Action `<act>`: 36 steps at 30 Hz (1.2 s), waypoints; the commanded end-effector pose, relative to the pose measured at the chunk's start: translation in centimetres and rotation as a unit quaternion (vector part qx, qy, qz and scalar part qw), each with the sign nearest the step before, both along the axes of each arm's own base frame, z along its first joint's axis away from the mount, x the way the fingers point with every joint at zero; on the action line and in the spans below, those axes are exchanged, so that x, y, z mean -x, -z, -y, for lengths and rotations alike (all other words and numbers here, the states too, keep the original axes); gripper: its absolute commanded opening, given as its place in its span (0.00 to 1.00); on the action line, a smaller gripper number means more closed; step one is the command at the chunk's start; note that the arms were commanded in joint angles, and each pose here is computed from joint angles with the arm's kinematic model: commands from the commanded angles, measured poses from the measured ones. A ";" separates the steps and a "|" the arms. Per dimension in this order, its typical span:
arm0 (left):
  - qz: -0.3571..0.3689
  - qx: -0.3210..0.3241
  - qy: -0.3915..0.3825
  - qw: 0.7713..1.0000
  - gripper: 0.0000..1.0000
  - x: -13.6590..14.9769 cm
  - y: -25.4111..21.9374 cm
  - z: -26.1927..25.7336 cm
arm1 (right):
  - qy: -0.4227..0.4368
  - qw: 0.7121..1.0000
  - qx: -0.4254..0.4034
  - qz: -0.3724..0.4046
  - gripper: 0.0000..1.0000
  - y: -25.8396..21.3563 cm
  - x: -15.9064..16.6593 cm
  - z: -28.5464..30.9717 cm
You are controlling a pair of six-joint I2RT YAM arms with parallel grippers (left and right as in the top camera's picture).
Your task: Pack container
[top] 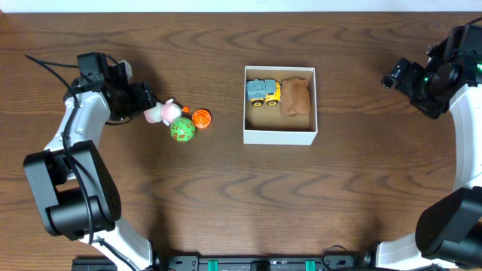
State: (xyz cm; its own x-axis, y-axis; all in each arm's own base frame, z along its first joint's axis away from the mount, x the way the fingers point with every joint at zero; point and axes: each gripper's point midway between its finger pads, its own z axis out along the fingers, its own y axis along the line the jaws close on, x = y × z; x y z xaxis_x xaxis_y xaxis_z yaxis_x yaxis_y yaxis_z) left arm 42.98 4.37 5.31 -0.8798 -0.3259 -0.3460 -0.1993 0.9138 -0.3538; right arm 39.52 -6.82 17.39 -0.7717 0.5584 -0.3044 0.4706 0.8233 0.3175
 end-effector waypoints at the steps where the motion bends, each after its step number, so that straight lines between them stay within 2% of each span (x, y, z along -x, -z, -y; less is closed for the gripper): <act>1: -0.010 0.023 0.014 1.000 0.68 -0.4 1.3 0.7 | -0.001 1.000 -0.007 -0.004 0.99 0.2 0.1 -0.5; 7: -0.021 0.025 0.014 0.999 0.57 -0.3 2.6 0.7 | -0.003 1.000 -0.008 -0.008 0.99 0.3 0.2 -0.7; 10: -0.015 0.024 0.014 0.999 0.47 -0.6 2.5 0.6 | -0.003 1.000 -0.009 -0.011 0.99 0.4 0.4 -0.7; 15: -0.003 0.020 0.014 1.000 0.25 -0.8 1.4 0.5 | -0.003 1.000 -0.010 -0.016 0.99 0.5 0.6 -0.8; 19: 0.035 -0.002 0.022 0.999 0.06 -1.2 -1.8 0.3 | -0.003 1.000 -0.011 -0.018 0.99 0.5 0.7 -0.8; 27: 0.153 -0.082 0.061 0.983 0.06 -0.9 -12.5 3.4 | -0.003 1.000 -0.011 -0.020 0.99 0.5 0.8 -0.8; 30: 0.195 -0.090 0.112 0.970 0.06 0.3 -16.0 7.8 | -0.003 1.000 -0.011 -0.020 0.99 0.5 0.8 -0.8; 36: 0.233 -0.114 0.204 0.944 0.06 2.3 -18.0 17.2 | -0.006 1.000 -0.011 -0.020 0.99 0.5 0.7 -1.1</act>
